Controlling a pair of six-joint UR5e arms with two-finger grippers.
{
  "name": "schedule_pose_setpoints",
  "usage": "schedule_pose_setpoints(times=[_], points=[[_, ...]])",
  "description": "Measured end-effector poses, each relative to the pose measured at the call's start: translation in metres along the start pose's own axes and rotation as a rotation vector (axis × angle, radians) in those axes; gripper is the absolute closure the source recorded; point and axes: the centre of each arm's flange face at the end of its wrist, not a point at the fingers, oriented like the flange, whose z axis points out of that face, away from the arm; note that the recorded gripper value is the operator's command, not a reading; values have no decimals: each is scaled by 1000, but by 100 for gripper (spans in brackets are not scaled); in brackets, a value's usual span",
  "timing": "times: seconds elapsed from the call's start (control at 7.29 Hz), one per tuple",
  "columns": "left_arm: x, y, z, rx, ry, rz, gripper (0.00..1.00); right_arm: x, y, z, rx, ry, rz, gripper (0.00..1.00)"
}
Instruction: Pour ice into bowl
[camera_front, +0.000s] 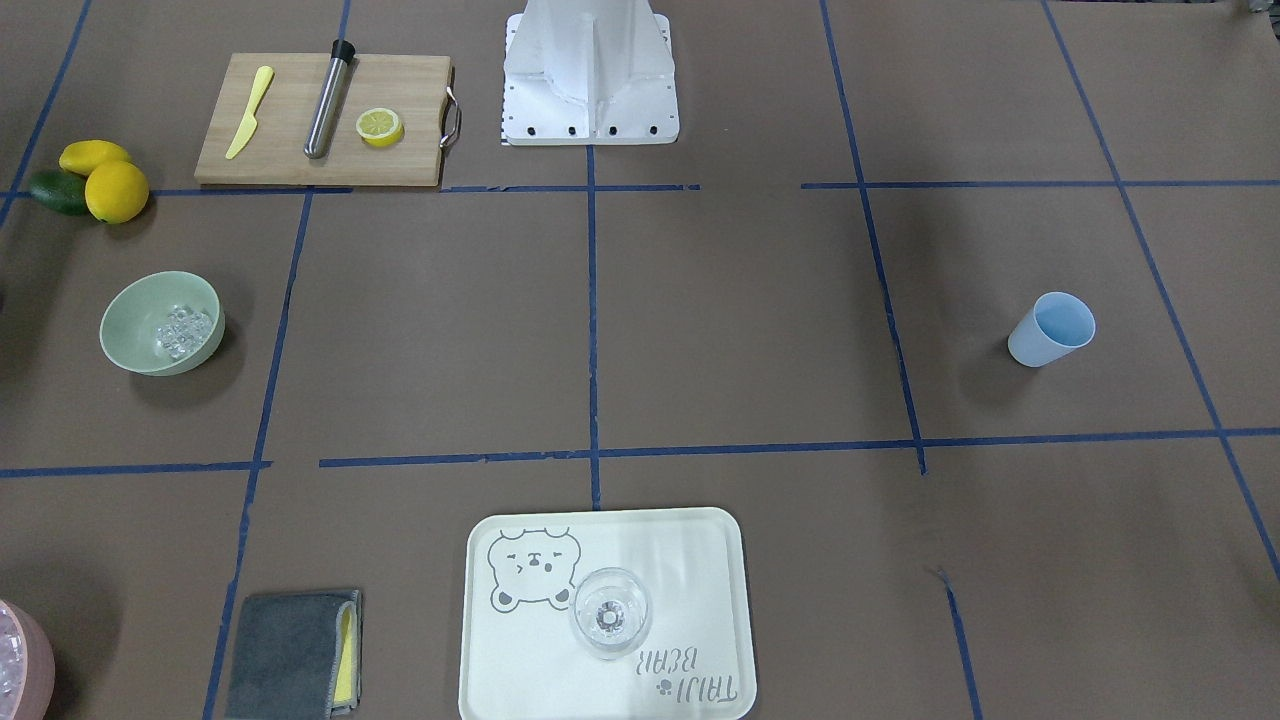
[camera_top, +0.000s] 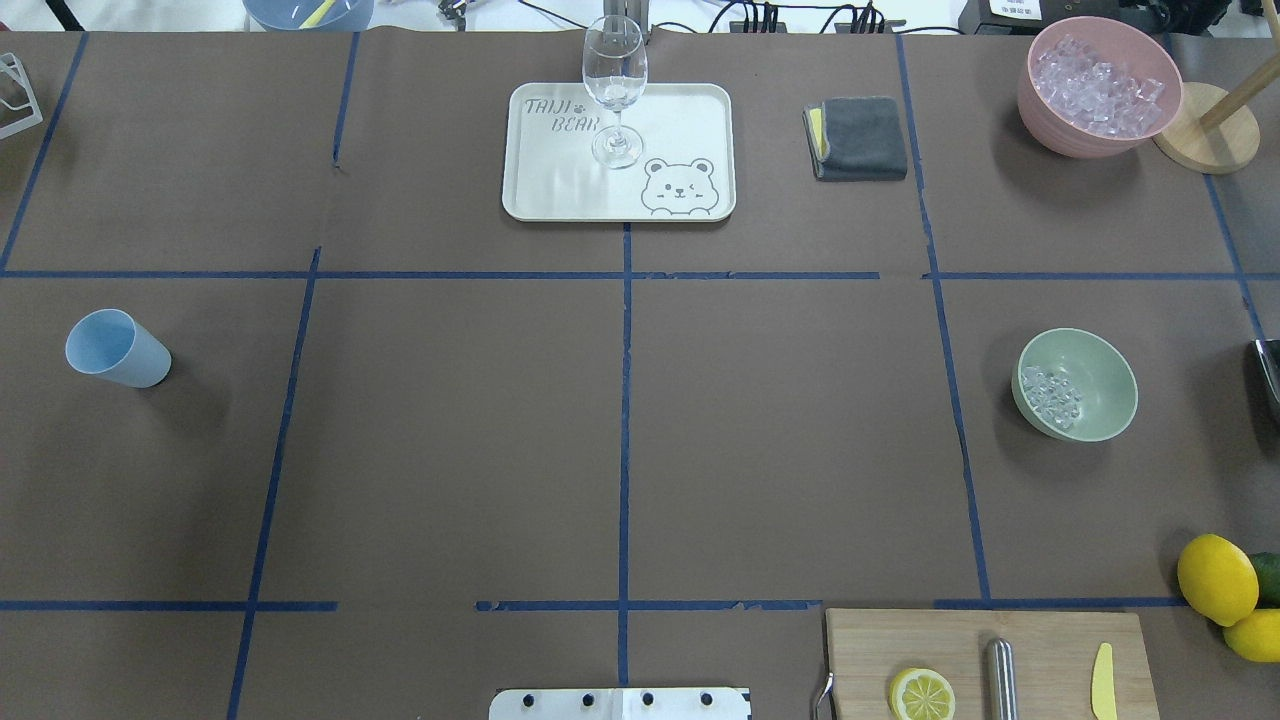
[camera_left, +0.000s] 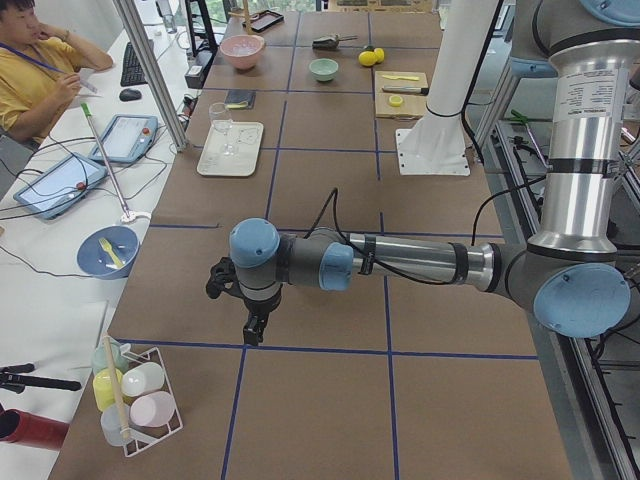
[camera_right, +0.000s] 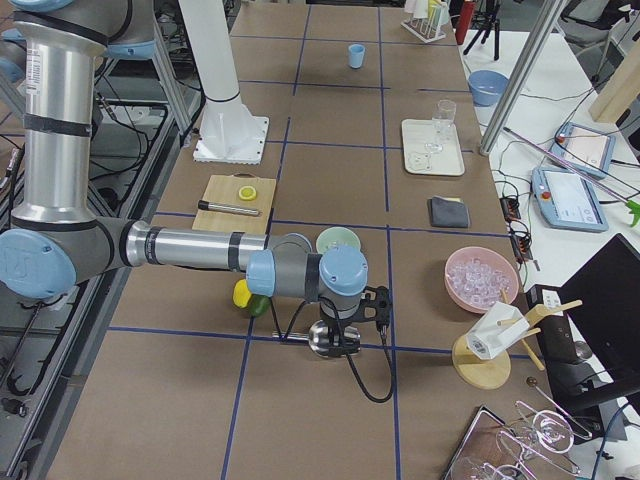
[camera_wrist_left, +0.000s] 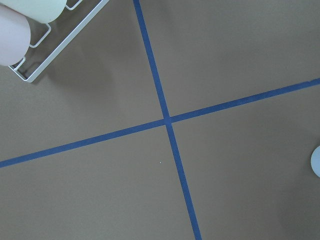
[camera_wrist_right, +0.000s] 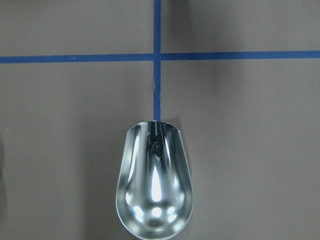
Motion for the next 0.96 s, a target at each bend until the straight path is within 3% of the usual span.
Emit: schedule_pose_setpoints(times=[0.96], points=[[1,-1,-1,4,-1,12,0,-14,-5,-11,23,-17,-32,0]])
